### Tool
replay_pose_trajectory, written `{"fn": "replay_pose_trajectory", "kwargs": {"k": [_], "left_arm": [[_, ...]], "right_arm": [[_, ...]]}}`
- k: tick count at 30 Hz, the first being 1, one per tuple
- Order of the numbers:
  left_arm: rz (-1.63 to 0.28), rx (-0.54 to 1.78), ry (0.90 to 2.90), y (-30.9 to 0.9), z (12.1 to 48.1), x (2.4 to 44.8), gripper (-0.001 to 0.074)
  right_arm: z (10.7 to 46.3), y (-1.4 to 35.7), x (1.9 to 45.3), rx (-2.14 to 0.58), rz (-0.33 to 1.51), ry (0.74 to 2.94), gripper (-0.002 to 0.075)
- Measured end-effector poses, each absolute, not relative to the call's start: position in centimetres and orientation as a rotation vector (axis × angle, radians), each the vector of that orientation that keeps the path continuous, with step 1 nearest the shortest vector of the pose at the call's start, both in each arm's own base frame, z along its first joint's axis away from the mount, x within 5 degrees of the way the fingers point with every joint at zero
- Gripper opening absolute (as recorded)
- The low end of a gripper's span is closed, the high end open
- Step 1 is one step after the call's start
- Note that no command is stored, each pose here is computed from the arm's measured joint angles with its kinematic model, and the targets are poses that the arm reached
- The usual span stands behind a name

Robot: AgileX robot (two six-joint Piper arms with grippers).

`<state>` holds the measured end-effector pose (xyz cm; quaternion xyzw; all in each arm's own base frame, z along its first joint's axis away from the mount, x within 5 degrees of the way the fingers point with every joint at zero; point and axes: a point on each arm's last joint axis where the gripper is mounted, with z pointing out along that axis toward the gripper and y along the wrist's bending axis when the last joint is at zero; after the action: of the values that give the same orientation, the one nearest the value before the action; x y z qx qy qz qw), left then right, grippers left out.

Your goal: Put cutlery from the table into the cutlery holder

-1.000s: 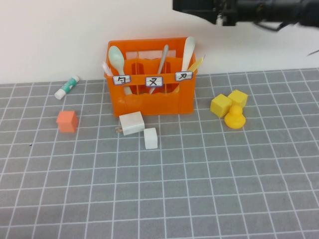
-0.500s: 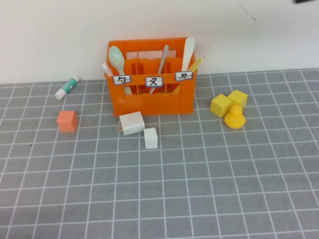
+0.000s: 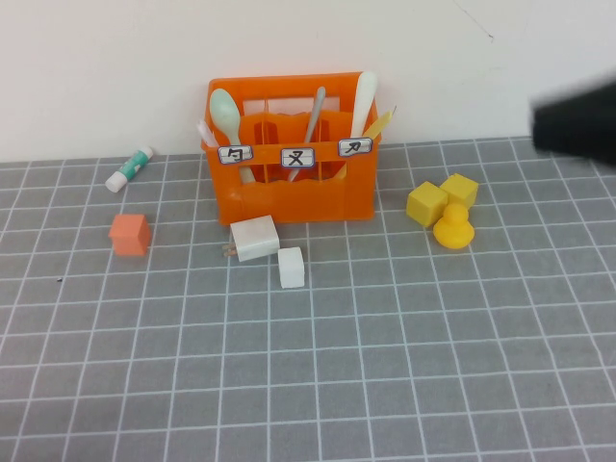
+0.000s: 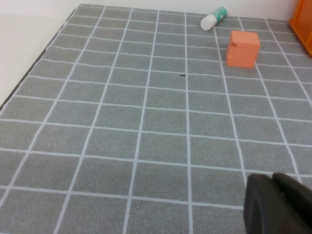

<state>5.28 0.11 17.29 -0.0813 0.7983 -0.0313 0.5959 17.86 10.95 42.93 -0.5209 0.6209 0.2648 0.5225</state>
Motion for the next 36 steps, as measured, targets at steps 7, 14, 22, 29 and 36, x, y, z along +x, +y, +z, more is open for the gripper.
{"fn": "replay_pose_trajectory", "kwargs": {"k": [7,14,22,29,36], "left_arm": [[-0.073,-0.189,1.854,0.1,17.3,5.3,-0.0001],[-0.073,-0.189,1.854,0.1,17.3,5.3,-0.0001],[-0.073,-0.189,1.854,0.1,17.3,5.3,-0.0001],[-0.073,-0.189,1.854,0.1,17.3,5.3,-0.0001],[-0.073,-0.189,1.854,0.1,17.3,5.3,-0.0001]], "right_arm": [[39.0,8.1,12.6,-1.148,0.407,1.686,-0.0001],[35.4,6.1,7.6,-0.949,0.304,1.659,-0.0001],[30.2,4.2,4.9,-0.762,0.137,1.539,-0.0001],[25.2,2.9,6.1,-0.591,0.021,1.555,-0.0001],[20.7,2.0,6.7,-0.508,-0.039,1.638,-0.0001]]}}
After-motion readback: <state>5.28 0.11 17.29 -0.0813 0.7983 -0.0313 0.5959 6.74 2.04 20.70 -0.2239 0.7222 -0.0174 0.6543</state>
